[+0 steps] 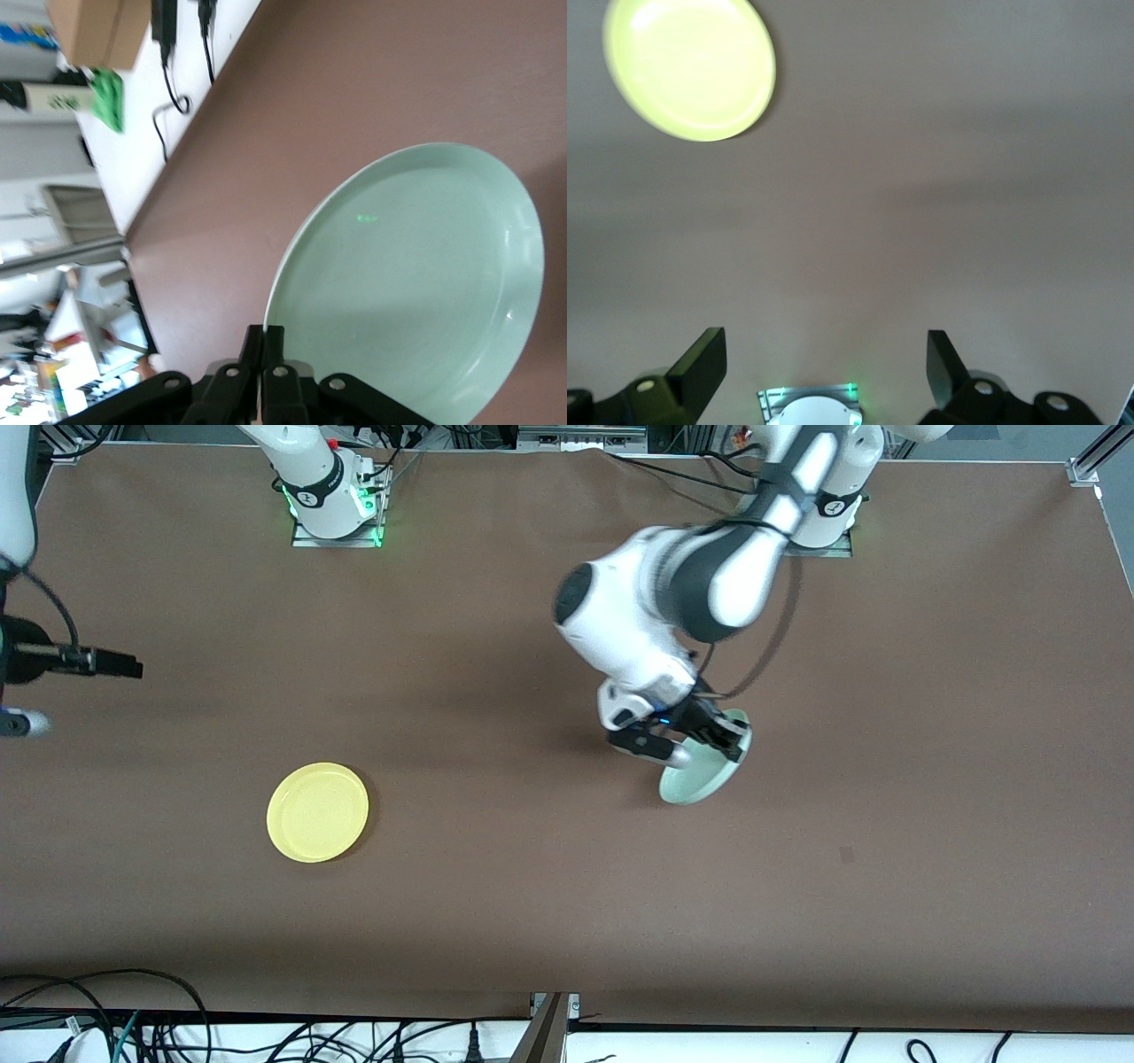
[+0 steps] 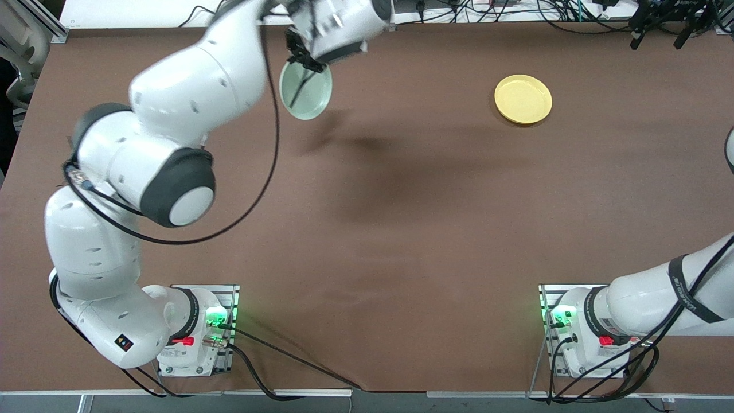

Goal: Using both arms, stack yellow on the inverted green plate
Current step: 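Flip the green plate with the left gripper while the right gripper approaches, then lower the green plate with the left gripper while the right gripper grasps yellow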

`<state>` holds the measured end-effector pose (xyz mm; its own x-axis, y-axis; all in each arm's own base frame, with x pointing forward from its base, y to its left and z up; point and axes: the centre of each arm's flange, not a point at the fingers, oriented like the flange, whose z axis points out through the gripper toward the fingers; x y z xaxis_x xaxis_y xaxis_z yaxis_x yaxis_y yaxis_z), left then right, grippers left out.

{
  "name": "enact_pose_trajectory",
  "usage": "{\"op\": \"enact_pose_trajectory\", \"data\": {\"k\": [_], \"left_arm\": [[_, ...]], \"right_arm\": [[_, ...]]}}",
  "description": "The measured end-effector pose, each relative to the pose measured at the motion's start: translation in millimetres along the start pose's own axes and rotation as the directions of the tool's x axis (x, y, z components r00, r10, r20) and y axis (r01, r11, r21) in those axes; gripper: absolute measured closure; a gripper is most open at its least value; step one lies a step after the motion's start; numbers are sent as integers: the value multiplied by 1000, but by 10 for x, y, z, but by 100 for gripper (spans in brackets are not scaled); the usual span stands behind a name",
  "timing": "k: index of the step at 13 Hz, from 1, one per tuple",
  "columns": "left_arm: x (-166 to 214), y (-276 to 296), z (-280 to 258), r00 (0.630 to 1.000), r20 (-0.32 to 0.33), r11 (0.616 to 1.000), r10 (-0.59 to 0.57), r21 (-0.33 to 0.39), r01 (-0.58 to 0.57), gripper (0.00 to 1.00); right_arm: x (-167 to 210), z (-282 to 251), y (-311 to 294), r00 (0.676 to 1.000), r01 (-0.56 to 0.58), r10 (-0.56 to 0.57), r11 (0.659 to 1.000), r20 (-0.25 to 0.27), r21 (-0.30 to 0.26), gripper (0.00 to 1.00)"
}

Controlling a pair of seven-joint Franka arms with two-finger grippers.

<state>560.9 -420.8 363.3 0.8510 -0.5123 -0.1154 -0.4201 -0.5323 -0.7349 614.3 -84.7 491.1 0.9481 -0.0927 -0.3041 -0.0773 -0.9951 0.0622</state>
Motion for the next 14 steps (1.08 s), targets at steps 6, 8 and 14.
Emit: {"op": "enact_pose_trajectory", "data": {"k": [6,8,14], "left_arm": [[114,1151,-230,992,-125,958,34,288,4,97],[69,1581,-206,987,-154,934,53,357,6,97],[-7,2053,-136,980,-197,904,27,422,60,97]], "right_arm": [[1026,1319,-188,1000,-10,12,993,-22,118,0],[1220,1684,-253,999,-25,32,986,-36,167,0],[1459,2752,-194,999,-15,33,921,-40,390,0]]}}
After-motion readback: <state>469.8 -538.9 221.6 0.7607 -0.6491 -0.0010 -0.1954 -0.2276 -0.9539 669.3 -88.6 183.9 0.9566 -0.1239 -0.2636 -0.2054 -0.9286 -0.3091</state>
